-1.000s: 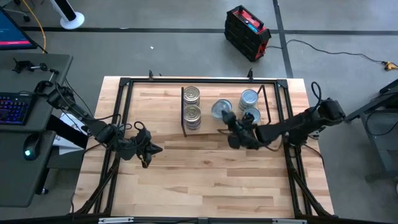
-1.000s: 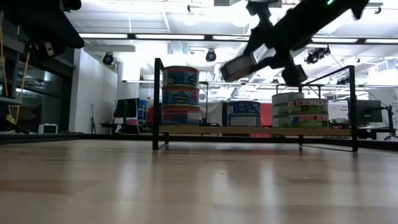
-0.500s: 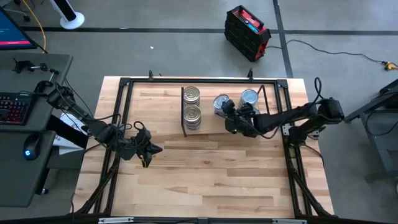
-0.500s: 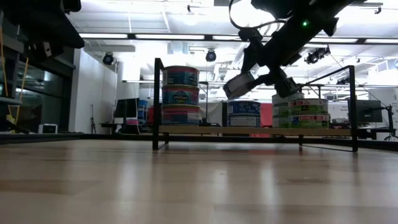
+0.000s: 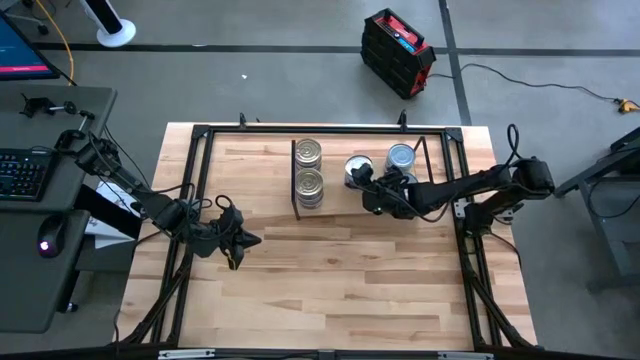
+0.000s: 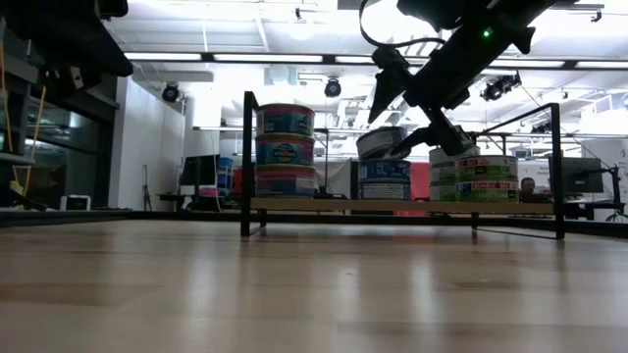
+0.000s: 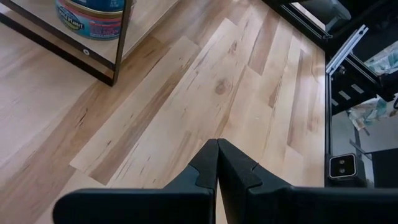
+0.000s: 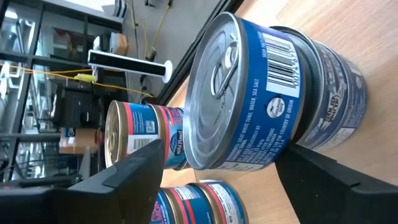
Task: Stack canned seafood by type on shelf
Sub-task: Stack the blue tuna can on top of the other blue tuna can on the shelf, then return to Home Position
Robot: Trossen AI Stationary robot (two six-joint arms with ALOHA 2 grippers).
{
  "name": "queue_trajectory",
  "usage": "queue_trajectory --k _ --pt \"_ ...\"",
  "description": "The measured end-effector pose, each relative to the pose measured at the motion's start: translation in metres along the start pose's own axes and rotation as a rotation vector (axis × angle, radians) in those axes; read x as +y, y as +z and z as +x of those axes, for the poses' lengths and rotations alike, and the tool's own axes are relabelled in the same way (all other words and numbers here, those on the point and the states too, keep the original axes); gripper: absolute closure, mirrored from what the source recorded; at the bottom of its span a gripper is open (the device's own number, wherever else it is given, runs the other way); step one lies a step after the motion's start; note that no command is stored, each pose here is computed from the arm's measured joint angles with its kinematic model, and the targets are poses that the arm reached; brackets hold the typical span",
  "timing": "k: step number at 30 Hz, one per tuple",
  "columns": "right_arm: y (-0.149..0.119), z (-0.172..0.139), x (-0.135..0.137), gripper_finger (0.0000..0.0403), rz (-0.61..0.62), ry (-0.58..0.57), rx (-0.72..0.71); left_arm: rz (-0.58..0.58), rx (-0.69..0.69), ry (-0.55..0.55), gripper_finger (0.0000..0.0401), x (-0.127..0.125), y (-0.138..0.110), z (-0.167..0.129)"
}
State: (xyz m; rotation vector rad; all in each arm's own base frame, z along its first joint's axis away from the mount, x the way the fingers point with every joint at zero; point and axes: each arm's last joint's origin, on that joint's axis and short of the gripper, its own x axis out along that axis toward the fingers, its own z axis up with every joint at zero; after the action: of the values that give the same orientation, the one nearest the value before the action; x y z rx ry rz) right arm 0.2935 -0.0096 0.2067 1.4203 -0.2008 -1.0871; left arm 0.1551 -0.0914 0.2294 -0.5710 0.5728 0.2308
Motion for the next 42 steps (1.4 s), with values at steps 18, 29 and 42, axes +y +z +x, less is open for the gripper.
queue_trajectory --k 18,29,42 --pt "0.014 -0.01 0.004 0.0131 -0.015 -0.061 0.07 0.092 0.045 -0.025 0.0401 -0.002 -0.005 -0.002" --pt "0.02 -0.068 0.029 0.0131 -0.3 0.069 0.172 0.16 -0.238 -0.137 0.0401 -0.02 0.022 -0.002" --pt "0.045 -0.145 0.076 0.0131 -0.624 0.12 0.309 0.215 -0.391 -0.039 0.0401 0.031 0.084 0.002"
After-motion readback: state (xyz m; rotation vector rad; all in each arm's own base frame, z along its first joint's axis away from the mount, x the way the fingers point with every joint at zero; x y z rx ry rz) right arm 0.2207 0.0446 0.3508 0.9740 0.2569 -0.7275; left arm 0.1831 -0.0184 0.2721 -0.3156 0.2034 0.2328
